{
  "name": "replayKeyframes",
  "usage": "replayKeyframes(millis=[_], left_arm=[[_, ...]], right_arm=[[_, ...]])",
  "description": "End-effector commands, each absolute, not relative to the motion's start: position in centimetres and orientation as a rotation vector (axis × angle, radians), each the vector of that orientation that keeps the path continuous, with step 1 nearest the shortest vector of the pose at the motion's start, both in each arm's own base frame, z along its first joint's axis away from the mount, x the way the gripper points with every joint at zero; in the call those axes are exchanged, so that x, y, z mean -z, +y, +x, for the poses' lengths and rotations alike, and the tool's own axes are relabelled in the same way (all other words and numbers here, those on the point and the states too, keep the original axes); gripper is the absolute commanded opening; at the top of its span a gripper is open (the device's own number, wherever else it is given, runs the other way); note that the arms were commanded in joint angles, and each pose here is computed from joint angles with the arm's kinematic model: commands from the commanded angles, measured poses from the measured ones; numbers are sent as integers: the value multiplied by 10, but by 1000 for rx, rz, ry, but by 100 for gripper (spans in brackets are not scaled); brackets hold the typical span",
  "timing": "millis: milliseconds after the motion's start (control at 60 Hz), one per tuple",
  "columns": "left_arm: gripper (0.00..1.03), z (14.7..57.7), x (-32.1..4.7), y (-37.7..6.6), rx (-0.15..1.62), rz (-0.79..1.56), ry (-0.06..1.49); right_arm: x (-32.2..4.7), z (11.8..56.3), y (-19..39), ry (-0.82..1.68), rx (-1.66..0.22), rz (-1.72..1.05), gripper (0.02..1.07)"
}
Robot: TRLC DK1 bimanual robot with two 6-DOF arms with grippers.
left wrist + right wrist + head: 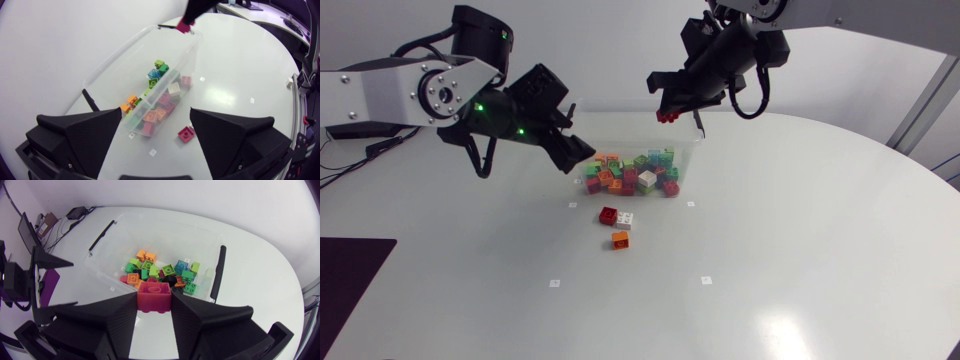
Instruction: Place the duplo bricks in the container
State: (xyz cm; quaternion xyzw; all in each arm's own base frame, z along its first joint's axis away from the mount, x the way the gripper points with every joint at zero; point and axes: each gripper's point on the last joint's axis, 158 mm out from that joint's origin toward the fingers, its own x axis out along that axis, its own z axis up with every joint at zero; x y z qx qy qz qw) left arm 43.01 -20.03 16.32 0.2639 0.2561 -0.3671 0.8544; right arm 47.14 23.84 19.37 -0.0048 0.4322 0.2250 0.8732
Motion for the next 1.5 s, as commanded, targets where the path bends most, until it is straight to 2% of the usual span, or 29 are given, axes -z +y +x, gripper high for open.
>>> replayKeyframes(millis=[0, 217, 450, 567, 667, 733, 900, 1133, 1483], left_arm=[[96, 406, -133, -206, 846, 611, 595], [96, 382, -79, -217, 898, 637, 730], [96, 386, -23, -214, 805, 603, 908], [96, 389, -6, -214, 774, 599, 942], [96, 391, 2, -213, 790, 628, 932], [96, 395, 3, -209, 808, 664, 903], [96, 402, 14, -203, 885, 725, 832], [96, 388, 31, -211, 1050, 853, 737], [96, 401, 41, -225, 1129, 914, 628]], right_arm=[[-189, 487, 241, 887, -472, -15, 41], [-182, 507, 253, 864, -478, -9, 41], [-170, 527, 257, 847, -465, -10, 43], [-163, 535, 258, 852, -462, -15, 59], [-159, 537, 258, 863, -465, -31, 90], [-157, 532, 256, 879, -472, -50, 100], [-165, 517, 251, 865, -506, -73, 102], [-186, 482, 232, 801, -570, -66, 102], [-177, 414, 212, 780, -644, -75, 102]])
